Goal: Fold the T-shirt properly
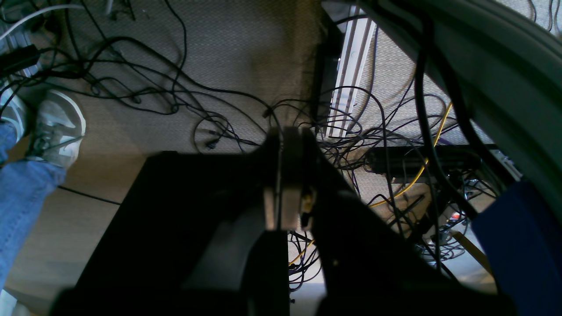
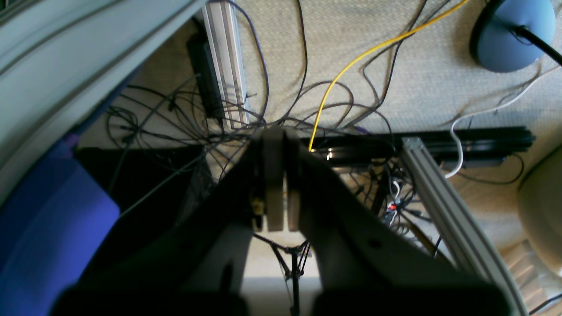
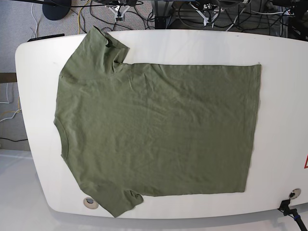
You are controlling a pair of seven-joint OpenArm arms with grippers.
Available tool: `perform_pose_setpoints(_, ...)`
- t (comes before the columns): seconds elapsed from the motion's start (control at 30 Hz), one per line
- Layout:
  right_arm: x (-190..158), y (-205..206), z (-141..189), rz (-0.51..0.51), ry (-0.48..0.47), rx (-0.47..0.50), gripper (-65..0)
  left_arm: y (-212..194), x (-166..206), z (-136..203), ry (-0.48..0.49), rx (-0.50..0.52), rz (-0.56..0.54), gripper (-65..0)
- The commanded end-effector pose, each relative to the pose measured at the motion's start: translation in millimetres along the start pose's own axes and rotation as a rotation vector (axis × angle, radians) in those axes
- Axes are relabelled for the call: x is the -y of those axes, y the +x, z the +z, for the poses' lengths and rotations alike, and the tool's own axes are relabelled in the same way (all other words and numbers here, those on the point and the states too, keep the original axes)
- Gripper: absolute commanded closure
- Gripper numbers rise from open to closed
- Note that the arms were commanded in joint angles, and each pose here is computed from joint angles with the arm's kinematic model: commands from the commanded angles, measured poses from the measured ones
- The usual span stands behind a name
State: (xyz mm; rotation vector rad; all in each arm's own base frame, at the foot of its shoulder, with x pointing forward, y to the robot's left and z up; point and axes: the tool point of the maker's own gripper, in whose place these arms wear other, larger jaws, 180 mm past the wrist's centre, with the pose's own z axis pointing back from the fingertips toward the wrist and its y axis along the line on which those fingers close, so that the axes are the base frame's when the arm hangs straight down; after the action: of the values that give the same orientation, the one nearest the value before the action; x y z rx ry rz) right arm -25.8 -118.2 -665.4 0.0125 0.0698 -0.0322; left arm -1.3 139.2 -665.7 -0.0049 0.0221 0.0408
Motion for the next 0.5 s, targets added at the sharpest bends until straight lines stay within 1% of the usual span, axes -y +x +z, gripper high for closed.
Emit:
perform_pose_setpoints(0.0,0,0,0,0.004,0.010,-0.002,-0.3,1,-2,0,0.004,-0.004,0.010,0.0)
perform_pose_setpoints(0.1,1,0,0,0.001,0.007,-0.003,-0.2,-1,-2,0,0.005,-0.013,-0.003,0.0)
perform_pose_setpoints(0.47,0,-3,0,0.003,0.009,-0.014,0.0,-9,-3,0,0.009,-0.033,0.002,0.0)
